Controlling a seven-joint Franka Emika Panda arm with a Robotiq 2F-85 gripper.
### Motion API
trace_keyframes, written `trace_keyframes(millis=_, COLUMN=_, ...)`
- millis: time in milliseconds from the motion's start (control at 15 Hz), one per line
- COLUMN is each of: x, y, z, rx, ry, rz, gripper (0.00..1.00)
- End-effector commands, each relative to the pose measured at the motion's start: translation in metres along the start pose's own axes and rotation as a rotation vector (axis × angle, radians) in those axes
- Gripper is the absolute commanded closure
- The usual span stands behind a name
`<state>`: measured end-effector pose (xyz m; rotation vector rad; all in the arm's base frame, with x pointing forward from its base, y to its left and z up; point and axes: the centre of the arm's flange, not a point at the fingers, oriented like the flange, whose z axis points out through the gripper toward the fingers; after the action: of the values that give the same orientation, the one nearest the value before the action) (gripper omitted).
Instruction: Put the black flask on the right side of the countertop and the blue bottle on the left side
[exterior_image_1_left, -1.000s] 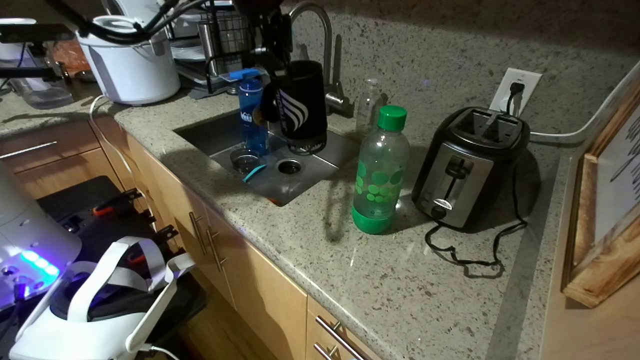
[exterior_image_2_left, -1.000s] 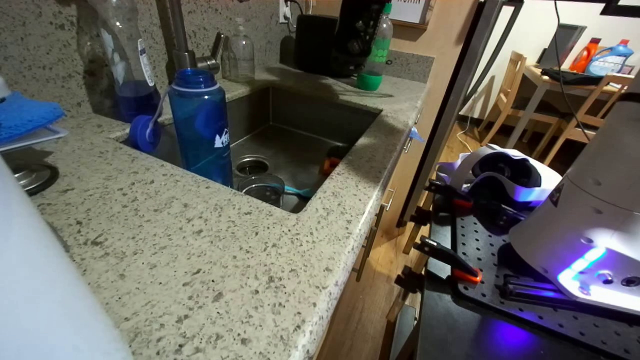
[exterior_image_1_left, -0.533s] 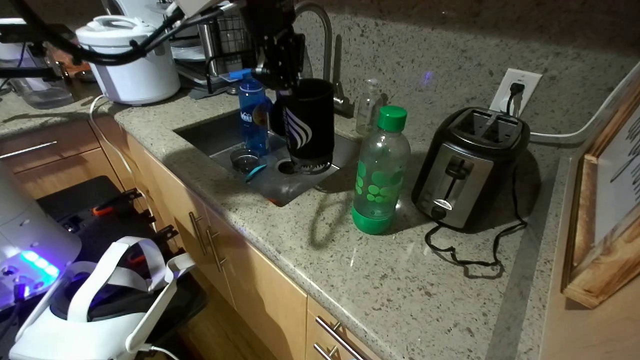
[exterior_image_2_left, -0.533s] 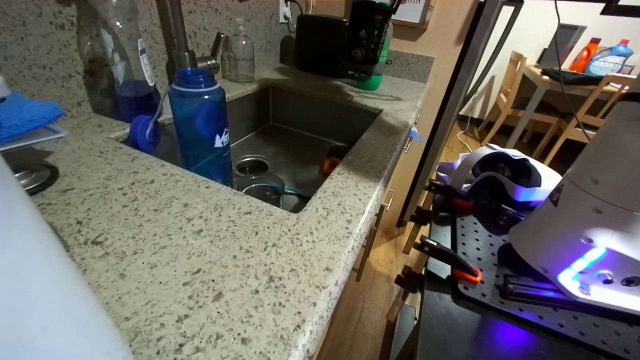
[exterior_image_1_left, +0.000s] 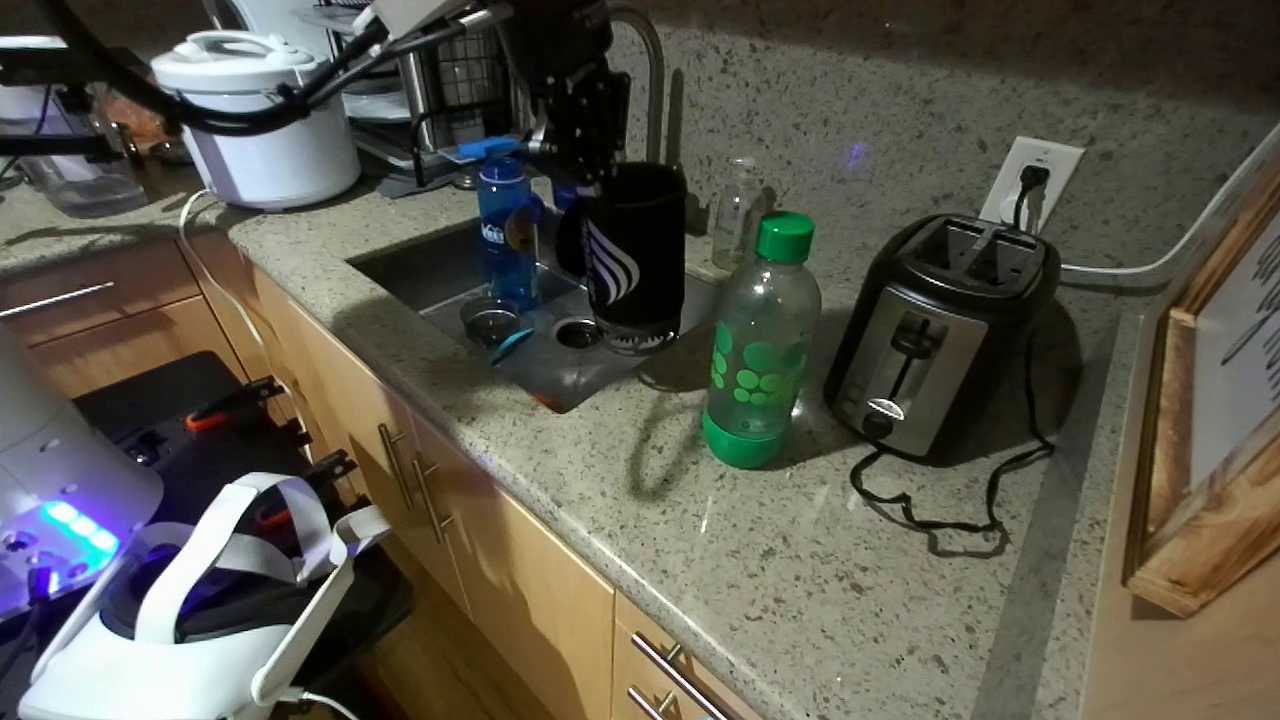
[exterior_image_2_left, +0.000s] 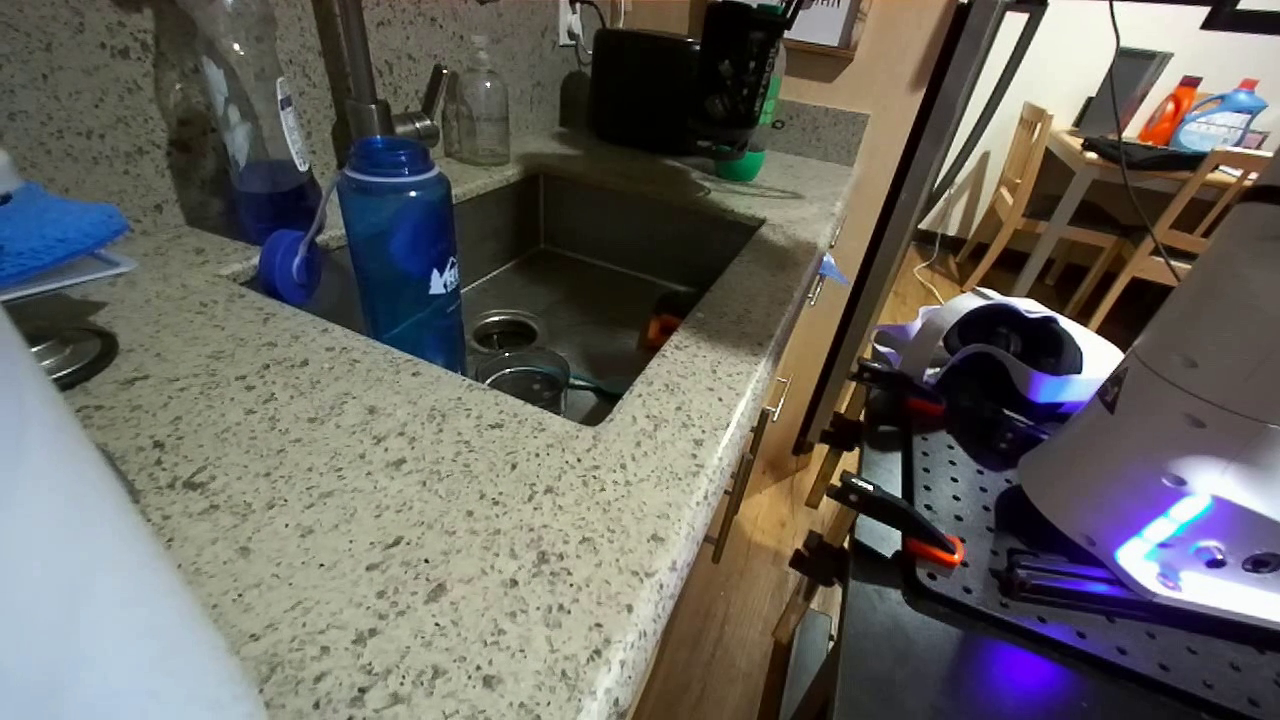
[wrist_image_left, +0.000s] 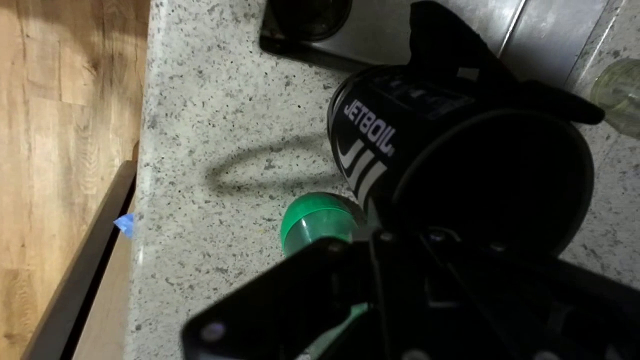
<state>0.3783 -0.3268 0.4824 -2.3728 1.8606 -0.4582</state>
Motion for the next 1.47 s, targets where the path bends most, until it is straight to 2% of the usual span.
trace_keyframes(millis=0, x=0.0, y=-0.001, z=0.0, rx=0.0, ry=0.0, rz=-0.001, gripper=0.94)
trace_keyframes(millis=400, x=0.0, y=0.0, z=0.0, rx=0.0, ry=0.0, rz=0.0, gripper=0.95)
trace_keyframes(millis=933, x=0.012, y=-0.035, z=0.022, rx=0.02, ry=0.049, rz=0.027, gripper=0.95)
trace_keyframes(millis=1400, x=0.039, y=-0.056, z=0.033, rx=0.005, ry=0.048, rz=0.176, gripper=0.95)
